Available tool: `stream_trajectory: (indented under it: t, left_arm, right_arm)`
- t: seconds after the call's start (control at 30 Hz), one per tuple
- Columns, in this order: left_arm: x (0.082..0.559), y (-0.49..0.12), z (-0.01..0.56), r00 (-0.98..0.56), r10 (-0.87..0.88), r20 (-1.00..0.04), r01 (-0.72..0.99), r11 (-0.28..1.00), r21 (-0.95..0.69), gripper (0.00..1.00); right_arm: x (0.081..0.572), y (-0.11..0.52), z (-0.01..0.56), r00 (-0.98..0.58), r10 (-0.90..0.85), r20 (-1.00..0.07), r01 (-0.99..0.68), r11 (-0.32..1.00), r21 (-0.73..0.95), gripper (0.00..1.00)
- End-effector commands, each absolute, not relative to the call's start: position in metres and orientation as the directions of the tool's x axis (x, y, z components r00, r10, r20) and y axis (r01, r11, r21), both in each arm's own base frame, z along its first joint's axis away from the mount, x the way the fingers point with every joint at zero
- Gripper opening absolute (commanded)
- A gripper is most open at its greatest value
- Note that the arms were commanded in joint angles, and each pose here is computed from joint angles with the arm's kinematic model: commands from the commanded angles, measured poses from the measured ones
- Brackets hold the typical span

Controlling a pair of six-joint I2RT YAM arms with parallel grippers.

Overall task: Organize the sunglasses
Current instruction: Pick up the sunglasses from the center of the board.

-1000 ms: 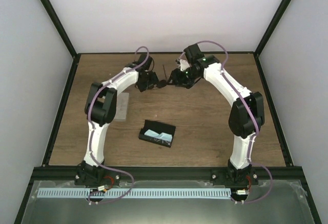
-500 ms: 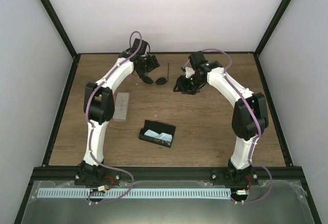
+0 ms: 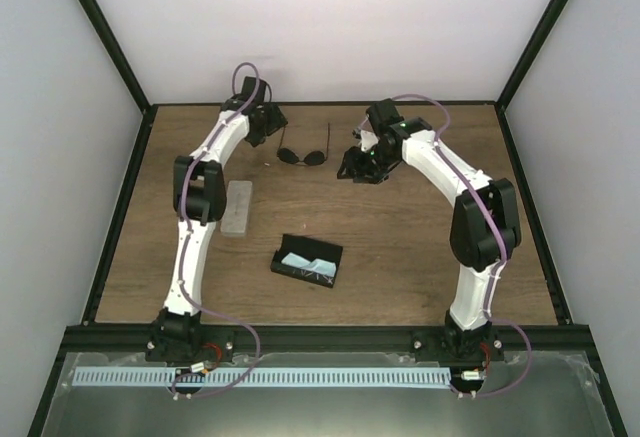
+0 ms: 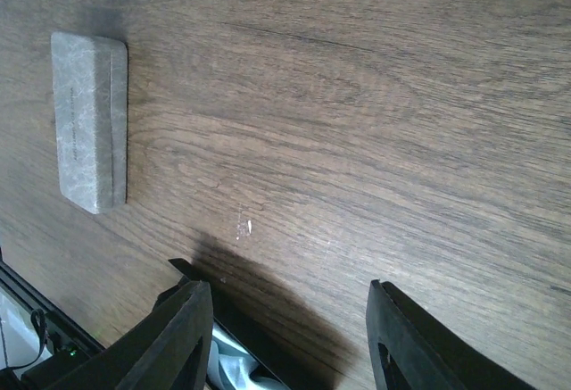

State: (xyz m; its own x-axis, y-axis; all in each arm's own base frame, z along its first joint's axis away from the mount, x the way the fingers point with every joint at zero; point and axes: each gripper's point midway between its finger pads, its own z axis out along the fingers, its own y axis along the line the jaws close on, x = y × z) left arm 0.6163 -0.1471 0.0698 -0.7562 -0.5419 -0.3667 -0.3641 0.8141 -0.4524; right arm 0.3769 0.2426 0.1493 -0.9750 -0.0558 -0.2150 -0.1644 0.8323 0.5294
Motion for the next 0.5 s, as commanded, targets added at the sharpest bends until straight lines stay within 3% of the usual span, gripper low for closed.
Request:
stream_trajectory:
  t: [0.0,0.47]
  left_arm:
    - [0.607,-0.169,0.056,-0.798,-0.488,-0.352,-0.323,0.841,-0.434,0.83]
    - [0.539,-0.18,0.002,-0.9,-0.368,-0.233,-0.29,0.905,-0.31,0.67]
  right_arm:
    - [0.382,0.242,0.146,-0.976,-0.067,-0.209,-0.17,0.832,0.527,0.49]
    - [0.386,0.248,0.139,-0.977,-0.079,-0.197,-0.176,0.822,0.541,0.49]
